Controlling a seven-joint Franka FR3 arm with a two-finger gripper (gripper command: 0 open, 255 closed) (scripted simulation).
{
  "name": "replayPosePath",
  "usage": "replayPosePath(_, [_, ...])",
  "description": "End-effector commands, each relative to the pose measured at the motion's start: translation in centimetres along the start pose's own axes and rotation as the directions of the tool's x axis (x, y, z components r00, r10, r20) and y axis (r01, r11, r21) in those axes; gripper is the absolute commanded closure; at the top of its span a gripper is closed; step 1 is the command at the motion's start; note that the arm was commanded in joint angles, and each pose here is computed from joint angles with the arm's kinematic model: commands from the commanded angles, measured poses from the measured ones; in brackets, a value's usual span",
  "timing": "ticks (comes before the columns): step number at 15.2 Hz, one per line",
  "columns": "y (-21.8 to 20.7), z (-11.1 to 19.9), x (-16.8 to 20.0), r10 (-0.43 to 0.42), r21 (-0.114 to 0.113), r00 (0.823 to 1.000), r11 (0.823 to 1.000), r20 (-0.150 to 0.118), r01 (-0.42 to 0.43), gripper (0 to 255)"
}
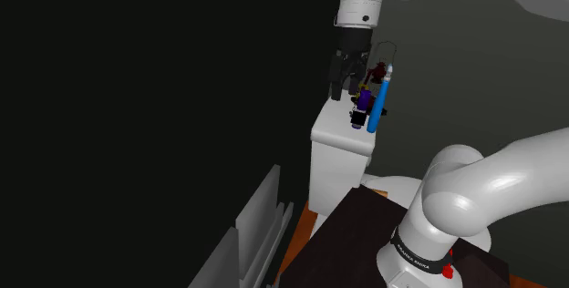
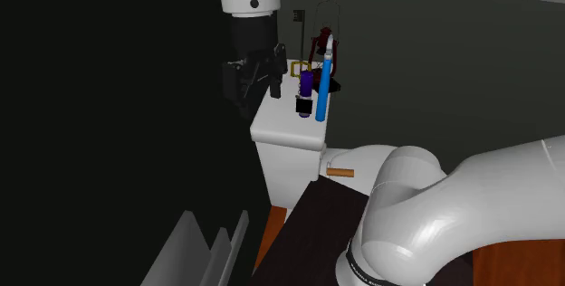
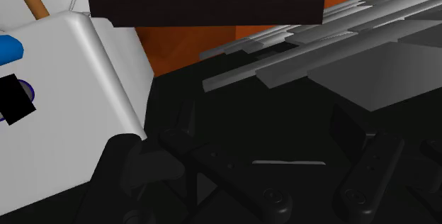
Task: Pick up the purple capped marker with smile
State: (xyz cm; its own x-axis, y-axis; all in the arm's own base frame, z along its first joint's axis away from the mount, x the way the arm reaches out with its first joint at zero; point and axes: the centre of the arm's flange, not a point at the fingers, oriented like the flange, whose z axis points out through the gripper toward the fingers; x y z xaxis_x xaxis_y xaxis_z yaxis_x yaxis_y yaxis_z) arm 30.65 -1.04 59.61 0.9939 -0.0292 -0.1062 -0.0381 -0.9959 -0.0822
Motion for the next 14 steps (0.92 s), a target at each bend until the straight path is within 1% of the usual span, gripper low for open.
replayPosePath(1, [0.0, 0.0, 0.0, 0.0, 0.0, 1.0, 1.0, 0.0, 0.0, 0])
replayPosePath(14, [15.8, 2.1, 3.6, -0.044, -0.065, 0.998, 0.997, 0.05, 0.048, 0])
